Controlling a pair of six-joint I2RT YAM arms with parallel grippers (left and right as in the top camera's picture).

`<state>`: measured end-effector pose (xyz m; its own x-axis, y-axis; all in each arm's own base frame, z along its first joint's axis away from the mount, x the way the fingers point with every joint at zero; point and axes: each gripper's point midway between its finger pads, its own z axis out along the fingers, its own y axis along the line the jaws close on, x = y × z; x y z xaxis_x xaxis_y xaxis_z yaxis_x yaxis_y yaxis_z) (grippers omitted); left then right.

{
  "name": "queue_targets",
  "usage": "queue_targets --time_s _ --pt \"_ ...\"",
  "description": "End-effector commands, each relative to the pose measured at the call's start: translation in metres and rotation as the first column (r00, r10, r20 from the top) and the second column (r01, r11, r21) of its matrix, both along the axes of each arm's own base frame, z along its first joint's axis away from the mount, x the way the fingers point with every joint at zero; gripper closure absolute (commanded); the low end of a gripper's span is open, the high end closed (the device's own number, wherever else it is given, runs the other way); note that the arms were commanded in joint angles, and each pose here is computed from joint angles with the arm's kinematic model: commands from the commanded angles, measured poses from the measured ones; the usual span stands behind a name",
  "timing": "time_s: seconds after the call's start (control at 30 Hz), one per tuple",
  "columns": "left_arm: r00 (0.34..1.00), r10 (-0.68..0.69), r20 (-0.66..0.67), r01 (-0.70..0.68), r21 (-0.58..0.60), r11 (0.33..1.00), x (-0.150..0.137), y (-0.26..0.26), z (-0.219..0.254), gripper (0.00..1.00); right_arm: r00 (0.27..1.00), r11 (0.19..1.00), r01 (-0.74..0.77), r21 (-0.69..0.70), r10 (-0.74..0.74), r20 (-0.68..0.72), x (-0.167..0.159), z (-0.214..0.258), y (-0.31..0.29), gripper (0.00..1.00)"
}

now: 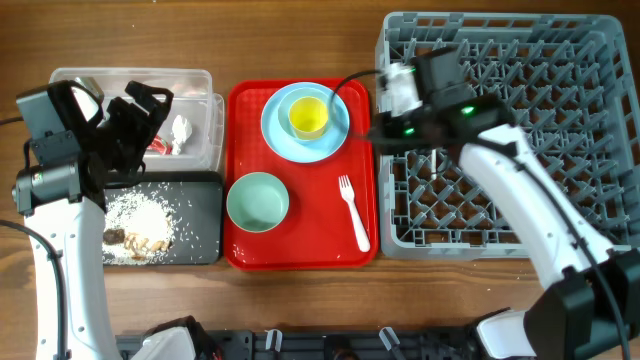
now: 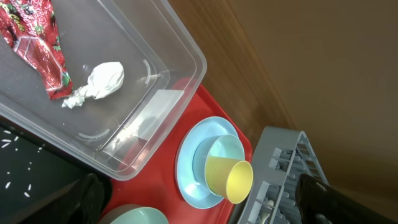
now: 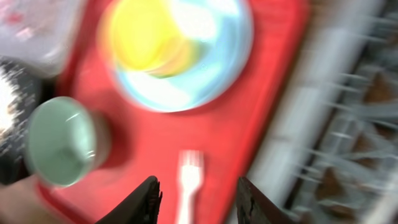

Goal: Sort waste into correct bins and load items into the dishwasher rack
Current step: 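Reach the right gripper down and grasp the white fork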

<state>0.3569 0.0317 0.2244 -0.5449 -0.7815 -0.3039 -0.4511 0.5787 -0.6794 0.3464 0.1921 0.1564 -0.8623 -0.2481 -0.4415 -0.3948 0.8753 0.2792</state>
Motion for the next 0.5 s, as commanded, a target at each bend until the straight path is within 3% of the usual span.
queue_targets --time_s 0.0,0.27,0.47 --pt "1.000 -0.006 0.016 0.006 -0.001 1.000 0.001 0.001 0.005 0.00 1.000 0.999 -0.011 -0.037 0.010 -0.004 -0.023 -0.001 0.035 0.59" --pt "1.000 -0.006 0.016 0.006 -0.001 1.000 0.001 0.001 0.005 0.00 0.995 0.954 0.091 -0.286 -0.102 -0.021 -0.058 -0.051 0.048 0.62" --pt "1.000 -0.006 0.016 0.006 -0.001 1.000 0.001 0.001 0.005 0.00 0.985 0.914 0.117 -0.390 -0.158 -0.076 -0.070 -0.092 0.031 0.63"
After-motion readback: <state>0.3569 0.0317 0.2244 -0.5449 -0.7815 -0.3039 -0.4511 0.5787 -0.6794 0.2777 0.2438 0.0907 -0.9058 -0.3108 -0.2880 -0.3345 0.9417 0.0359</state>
